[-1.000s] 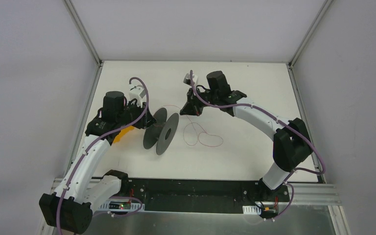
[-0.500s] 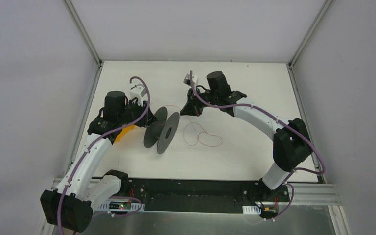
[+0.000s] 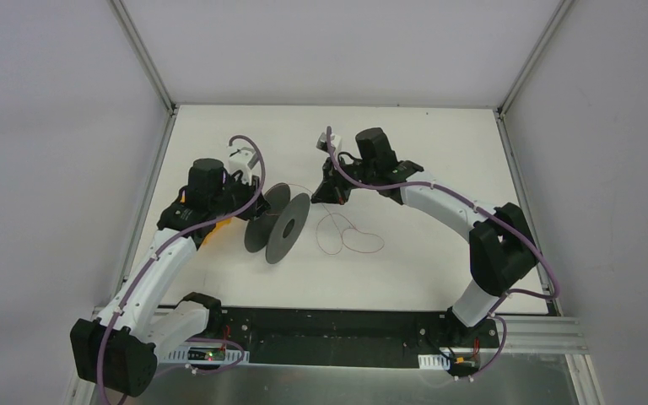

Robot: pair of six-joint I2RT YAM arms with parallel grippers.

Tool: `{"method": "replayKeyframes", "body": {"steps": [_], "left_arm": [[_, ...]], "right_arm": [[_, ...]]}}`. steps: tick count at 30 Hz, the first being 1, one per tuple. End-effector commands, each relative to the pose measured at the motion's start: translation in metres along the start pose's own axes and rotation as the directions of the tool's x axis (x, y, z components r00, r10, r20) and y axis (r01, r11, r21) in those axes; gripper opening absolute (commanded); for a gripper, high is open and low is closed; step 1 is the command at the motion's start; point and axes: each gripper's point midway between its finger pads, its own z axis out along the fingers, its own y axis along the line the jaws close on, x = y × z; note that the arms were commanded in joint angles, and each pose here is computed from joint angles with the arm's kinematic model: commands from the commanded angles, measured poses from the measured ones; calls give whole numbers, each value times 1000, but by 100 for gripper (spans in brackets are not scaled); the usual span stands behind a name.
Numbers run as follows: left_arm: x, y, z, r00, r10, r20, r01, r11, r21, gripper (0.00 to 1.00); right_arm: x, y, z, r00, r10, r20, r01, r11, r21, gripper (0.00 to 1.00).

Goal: Wrap the cables

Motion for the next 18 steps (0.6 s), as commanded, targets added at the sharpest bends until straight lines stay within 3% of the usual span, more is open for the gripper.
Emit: {"method": "replayKeyframes", "body": {"steps": [1, 5, 18], "left_arm": [[-5, 1, -1, 998, 54, 32, -54, 998, -27, 17], [-2, -3, -3, 996, 85, 32, -84, 996, -31, 0], [3, -5, -23, 987, 161, -1, -161, 986, -48, 0]], "right_arm": [[-13, 7, -3, 999, -33, 42, 34, 999, -6, 0], [-12, 5, -2, 998, -38, 56, 38, 999, 3, 0], [12, -23, 5, 999, -30, 24, 28, 997, 78, 0]]}}
